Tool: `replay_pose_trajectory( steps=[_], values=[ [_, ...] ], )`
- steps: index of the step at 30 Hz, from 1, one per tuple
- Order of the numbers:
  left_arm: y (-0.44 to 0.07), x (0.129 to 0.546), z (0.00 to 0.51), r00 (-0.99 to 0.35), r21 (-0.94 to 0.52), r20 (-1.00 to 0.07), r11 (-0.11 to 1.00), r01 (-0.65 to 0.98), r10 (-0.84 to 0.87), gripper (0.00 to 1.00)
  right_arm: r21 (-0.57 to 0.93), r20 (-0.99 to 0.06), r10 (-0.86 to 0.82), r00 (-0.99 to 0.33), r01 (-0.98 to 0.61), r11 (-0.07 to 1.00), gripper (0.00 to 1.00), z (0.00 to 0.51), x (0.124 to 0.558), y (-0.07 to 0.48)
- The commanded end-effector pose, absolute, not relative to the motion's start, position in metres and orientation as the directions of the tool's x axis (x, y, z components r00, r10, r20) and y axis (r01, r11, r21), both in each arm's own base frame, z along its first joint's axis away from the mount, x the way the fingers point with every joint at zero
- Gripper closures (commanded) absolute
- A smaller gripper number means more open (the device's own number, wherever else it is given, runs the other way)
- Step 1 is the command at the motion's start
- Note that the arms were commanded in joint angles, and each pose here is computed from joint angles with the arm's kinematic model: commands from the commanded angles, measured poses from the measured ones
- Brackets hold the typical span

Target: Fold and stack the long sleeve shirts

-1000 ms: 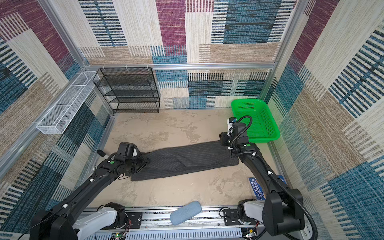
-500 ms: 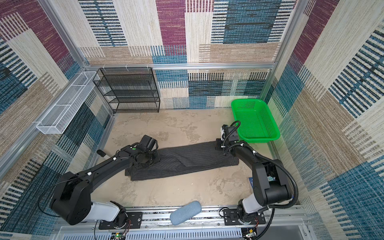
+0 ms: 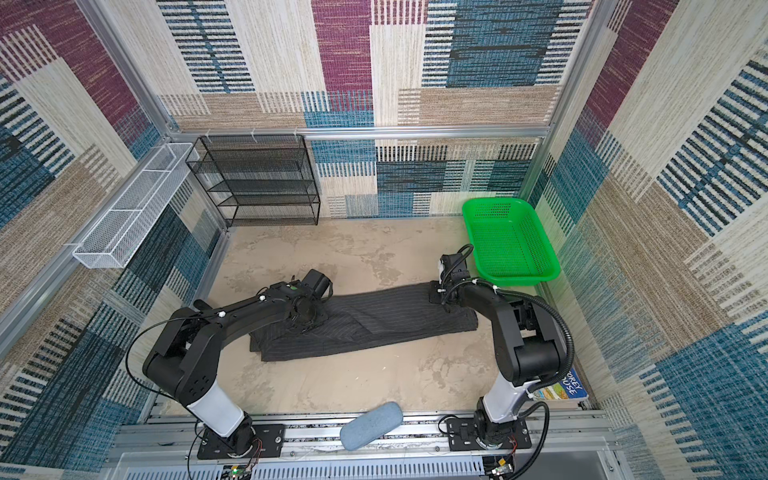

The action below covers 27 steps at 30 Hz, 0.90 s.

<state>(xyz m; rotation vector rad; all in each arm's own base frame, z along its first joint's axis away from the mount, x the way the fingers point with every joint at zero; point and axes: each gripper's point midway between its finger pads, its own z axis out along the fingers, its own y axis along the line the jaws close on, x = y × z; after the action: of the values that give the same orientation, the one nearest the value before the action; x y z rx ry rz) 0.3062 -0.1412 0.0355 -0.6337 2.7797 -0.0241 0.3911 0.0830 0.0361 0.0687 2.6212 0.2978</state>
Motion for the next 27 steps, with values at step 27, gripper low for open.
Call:
replay_pose_trajectory(
  steps=[27],
  values=[
    [-0.1, 0.263, 0.079, -0.784, -0.202, -0.361, 0.863, -0.464, -0.505, 0.82, 0.169, -0.427, 0.177, -0.887, 0.113, 0.979, 0.84, 0.011, 0.406, 0.046]
  ],
)
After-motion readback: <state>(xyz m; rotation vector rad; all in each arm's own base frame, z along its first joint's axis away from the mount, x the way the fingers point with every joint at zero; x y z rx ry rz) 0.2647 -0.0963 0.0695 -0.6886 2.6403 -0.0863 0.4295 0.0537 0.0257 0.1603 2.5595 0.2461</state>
